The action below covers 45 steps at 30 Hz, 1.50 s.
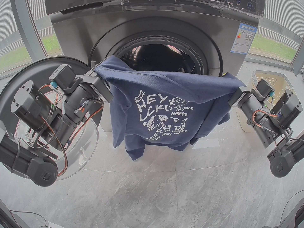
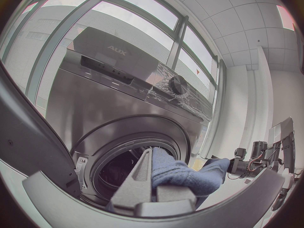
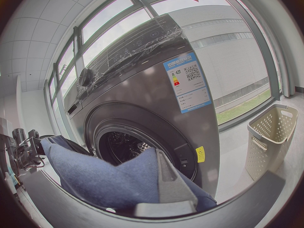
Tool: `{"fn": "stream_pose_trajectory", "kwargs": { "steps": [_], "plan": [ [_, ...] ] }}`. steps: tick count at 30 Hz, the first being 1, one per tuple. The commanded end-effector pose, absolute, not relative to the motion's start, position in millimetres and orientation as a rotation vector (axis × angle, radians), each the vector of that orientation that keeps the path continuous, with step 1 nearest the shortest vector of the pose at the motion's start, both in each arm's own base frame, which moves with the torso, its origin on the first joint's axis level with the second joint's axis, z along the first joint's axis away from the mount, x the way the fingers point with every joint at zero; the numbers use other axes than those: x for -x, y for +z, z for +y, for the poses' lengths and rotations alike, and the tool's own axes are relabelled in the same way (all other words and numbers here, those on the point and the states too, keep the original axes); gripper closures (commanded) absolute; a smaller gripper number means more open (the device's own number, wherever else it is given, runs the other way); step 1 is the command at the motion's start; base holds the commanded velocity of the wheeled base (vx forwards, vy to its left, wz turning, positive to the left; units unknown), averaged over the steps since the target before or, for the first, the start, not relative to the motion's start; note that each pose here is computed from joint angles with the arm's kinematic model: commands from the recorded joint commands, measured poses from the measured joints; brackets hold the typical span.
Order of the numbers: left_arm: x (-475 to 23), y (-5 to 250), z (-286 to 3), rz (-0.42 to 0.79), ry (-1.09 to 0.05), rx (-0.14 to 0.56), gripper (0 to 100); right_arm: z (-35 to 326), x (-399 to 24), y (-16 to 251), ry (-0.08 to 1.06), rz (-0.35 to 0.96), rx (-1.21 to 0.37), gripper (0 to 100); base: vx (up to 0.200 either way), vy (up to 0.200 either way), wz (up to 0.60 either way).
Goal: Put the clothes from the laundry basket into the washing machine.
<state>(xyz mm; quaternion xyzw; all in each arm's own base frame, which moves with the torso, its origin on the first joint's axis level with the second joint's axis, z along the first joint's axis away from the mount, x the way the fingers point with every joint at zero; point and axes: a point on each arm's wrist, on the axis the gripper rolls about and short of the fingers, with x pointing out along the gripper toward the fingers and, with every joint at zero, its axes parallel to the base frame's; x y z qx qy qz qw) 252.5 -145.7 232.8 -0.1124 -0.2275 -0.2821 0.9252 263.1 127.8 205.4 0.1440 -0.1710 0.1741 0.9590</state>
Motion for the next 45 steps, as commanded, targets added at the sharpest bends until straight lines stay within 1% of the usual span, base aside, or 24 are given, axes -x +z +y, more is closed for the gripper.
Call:
{"fn": "stream_pose_trajectory", "kwargs": {
  "steps": [1, 4, 8, 11, 12, 15, 17, 18, 21, 22, 23, 24, 25, 26, 27, 30, 34, 42, 45],
  "plan": [
    [-253, 231, -148, -0.460, -0.585, 0.231, 100, 128, -263, 206, 0.353, -0.348, -0.293, 100, 0.000, 0.000, 0.00],
    [-250, 230, -154, -0.454, -0.608, 0.233, 100, 128, -262, 204, 0.357, -0.341, -0.293, 100, 0.000, 0.000, 0.00],
    [-245, 218, -177, -0.411, -0.692, 0.234, 100, 138, -258, 201, 0.392, -0.325, -0.299, 100, 0.000, 0.000, 0.00],
    [-246, 215, -187, -0.403, -0.721, 0.236, 100, 149, -257, 192, 0.421, -0.289, -0.300, 100, 0.000, 0.000, 0.00],
    [-248, 214, -193, -0.402, -0.741, 0.236, 100, 159, -260, 180, 0.441, -0.245, -0.293, 100, 0.000, 0.000, 0.00],
    [-254, 209, -198, -0.392, -0.751, 0.230, 100, 177, -262, 161, 0.461, -0.184, -0.285, 100, 0.000, 0.000, 0.00],
    [-254, 210, -198, -0.396, -0.748, 0.233, 100, 184, -267, 145, 0.462, -0.138, -0.271, 100, 0.000, 0.000, 0.00],
    [-254, 211, -196, -0.400, -0.744, 0.236, 100, 186, -270, 138, 0.460, -0.117, -0.261, 0, 0.000, 0.000, 0.00],
    [-251, 218, -192, -0.421, -0.734, 0.243, 100, 190, -275, 113, 0.462, -0.042, -0.223, 0, 0.000, 0.000, 0.00],
    [-251, 218, -192, -0.423, -0.733, 0.242, 100, 191, -275, 112, 0.463, -0.038, -0.222, 0, 0.000, 0.000, 0.00],
    [-249, 224, -190, -0.439, -0.731, 0.249, 100, 193, -277, 92, 0.462, 0.022, -0.189, 0, 0.000, 0.000, 0.00],
    [-249, 224, -190, -0.441, -0.731, 0.249, 100, 193, -278, 89, 0.462, 0.029, -0.185, 0, 0.000, 0.000, 0.00],
    [-249, 225, -190, -0.443, -0.730, 0.252, 100, 197, -278, 79, 0.471, 0.058, -0.167, 0, 0.000, 0.000, 0.00],
    [-249, 225, -190, -0.443, -0.730, 0.252, 100, 197, -278, 77, 0.474, 0.062, -0.163, 0, 0.000, 0.000, 0.00],
    [-250, 225, -190, -0.445, -0.728, 0.250, 100, 203, -274, 66, 0.494, 0.096, -0.147, 0, 0.000, 0.000, 0.00],
    [-252, 226, -192, -0.451, -0.727, 0.254, 100, 207, -266, 54, 0.512, 0.146, -0.125, 0, 0.000, 0.000, 0.00],
    [-253, 226, -191, -0.450, -0.720, 0.254, 100, 206, -256, 44, 0.527, 0.195, -0.103, 0, 0.000, 0.000, 0.00],
    [-259, 226, -189, -0.457, -0.702, 0.251, 100, 194, -240, 30, 0.545, 0.293, -0.080, 0, 0.000, 0.000, 0.00],
    [-260, 227, -188, -0.459, -0.700, 0.251, 100, 192, -235, 30, 0.550, 0.305, -0.075, 0, 0.000, 0.000, 0.00]
  ]
}}
